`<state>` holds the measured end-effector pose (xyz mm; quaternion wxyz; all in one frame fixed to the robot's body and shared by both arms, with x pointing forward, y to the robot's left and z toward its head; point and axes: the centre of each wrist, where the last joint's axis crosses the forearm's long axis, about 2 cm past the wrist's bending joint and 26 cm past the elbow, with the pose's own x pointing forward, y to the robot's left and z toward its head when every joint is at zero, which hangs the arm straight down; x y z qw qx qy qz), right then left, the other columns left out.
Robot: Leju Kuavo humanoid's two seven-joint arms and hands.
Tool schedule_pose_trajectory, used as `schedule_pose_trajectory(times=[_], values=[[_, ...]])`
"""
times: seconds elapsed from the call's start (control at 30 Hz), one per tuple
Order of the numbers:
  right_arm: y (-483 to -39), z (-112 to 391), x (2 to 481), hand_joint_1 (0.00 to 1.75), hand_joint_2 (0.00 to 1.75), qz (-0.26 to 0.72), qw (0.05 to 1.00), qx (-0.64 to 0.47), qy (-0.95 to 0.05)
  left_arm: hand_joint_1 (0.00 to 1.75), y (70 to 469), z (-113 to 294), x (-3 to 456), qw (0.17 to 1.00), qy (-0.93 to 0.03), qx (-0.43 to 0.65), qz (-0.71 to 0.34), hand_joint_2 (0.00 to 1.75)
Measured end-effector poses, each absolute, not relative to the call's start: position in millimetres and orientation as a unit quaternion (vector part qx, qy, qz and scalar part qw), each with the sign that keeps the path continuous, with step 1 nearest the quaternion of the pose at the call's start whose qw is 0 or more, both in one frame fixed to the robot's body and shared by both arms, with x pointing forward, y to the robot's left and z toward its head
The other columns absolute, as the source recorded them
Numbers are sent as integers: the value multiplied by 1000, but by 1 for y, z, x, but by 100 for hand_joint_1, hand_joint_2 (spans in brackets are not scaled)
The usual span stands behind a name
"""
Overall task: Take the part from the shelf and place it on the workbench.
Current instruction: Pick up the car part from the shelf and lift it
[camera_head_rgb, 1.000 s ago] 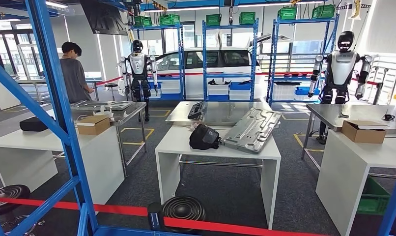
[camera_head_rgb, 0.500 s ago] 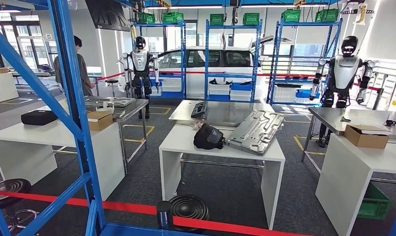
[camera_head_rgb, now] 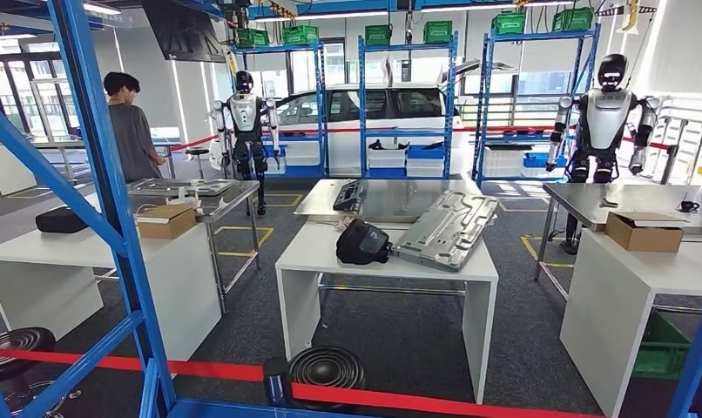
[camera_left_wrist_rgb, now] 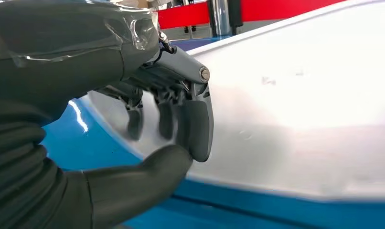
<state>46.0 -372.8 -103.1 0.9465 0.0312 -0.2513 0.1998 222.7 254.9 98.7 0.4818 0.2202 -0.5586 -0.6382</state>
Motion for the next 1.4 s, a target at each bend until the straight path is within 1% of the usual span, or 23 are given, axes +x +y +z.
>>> schedule_pose_trajectory(times=[0.57, 0.6, 0.63, 0.7, 0.73, 0.77, 0.97, 1.1, 1.23, 1.33, 1.4], values=[[-373, -103, 47, 0, 0, 201, 945, 36, -255, 175, 253, 97, 221, 483, -557, 226, -636, 175], [-373, -103, 48, 0, 0, 201, 945, 36, -255, 158, 253, 97, 221, 483, -557, 226, -636, 175], [-373, -103, 48, 0, 0, 200, 945, 36, -256, 114, 253, 97, 221, 483, -558, 226, -636, 175], [-373, -103, 48, 0, 0, 199, 945, 36, -256, 27, 253, 98, 221, 481, -558, 228, -636, 87], [-373, -103, 48, 0, 0, 198, 945, 37, -256, 0, 253, 98, 222, 479, -559, 231, -636, 44], [-373, -103, 47, 0, 0, 197, 946, 38, -256, 0, 253, 98, 222, 476, -561, 234, -636, 0], [-371, -103, 42, 0, 0, 186, 949, 38, -252, 0, 248, 112, 224, 415, -613, 295, -604, 0], [-369, -103, 37, 0, 0, 182, 951, 39, -248, 0, 241, 126, 225, 379, -651, 314, -578, 0], [-365, -103, 37, 0, 0, 181, 951, 43, -247, 0, 237, 146, 225, 343, -692, 331, -542, 175], [-365, -102, 36, 0, 0, 182, 951, 43, -246, 0, 235, 155, 223, 331, -709, 333, -527, 175], [-365, -102, 36, 0, 0, 184, 951, 42, -244, 0, 233, 161, 221, 322, -721, 334, -515, 87]])
